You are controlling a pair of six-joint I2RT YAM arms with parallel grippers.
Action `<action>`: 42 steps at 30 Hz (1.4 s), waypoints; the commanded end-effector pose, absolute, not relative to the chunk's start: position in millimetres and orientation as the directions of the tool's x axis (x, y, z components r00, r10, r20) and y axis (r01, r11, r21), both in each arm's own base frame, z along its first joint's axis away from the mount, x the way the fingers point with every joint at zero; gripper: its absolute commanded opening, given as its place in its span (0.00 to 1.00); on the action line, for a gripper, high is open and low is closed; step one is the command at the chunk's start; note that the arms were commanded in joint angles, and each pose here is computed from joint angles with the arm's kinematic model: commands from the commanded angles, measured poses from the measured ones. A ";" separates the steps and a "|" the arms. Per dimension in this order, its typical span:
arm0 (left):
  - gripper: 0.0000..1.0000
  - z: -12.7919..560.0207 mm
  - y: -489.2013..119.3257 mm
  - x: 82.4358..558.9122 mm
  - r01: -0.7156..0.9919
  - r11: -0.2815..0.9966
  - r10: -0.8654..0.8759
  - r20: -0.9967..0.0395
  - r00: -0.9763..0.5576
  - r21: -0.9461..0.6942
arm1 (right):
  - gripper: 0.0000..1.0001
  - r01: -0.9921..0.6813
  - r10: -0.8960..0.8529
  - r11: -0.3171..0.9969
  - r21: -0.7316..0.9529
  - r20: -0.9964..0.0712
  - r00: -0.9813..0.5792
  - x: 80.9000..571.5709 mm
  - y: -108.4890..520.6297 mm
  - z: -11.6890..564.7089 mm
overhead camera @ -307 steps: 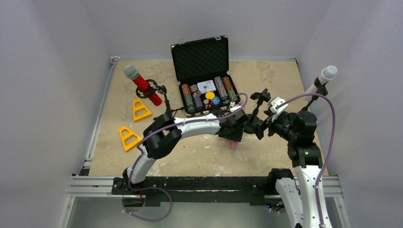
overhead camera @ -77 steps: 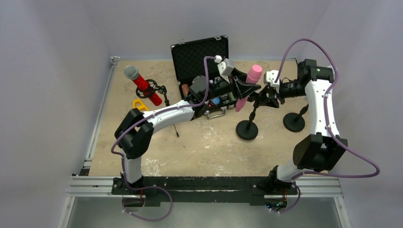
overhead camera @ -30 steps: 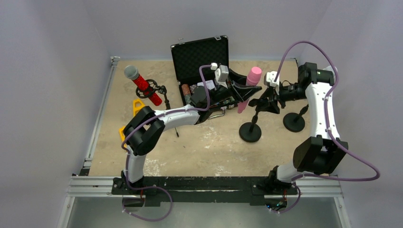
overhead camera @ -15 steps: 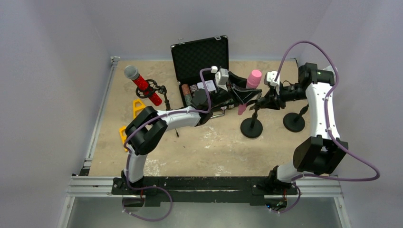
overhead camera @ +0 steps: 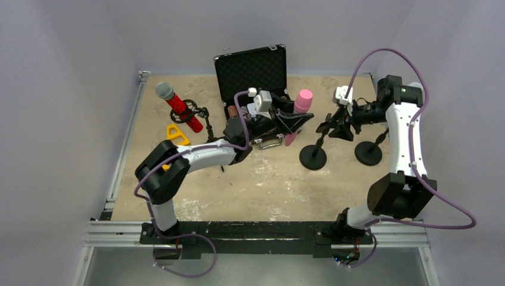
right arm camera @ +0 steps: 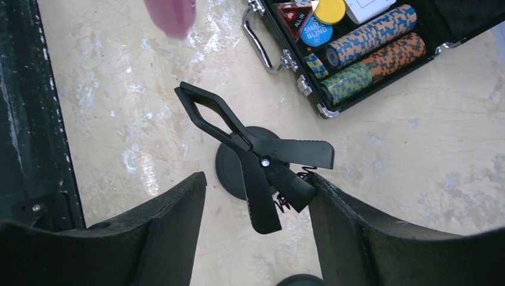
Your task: Attach the microphones to the stand
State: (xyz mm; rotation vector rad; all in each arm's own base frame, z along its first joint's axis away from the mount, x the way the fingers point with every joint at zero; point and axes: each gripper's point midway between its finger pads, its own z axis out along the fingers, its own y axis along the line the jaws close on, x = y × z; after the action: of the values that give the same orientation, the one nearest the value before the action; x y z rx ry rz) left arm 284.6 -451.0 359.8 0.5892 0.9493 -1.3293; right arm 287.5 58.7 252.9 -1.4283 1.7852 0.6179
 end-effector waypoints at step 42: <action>0.00 418.5 -367.6 222.0 0.975 0.222 -0.617 -0.773 0.146 0.007 | 0.81 -0.830 -0.404 0.548 -0.107 -0.902 -0.150 236.9 119.2 278.4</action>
State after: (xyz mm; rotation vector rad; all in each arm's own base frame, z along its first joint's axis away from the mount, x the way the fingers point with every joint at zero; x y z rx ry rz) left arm 236.6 -386.9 382.6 0.6182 0.8760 -1.2747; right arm 239.2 128.3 262.1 -0.8662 1.8321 0.6333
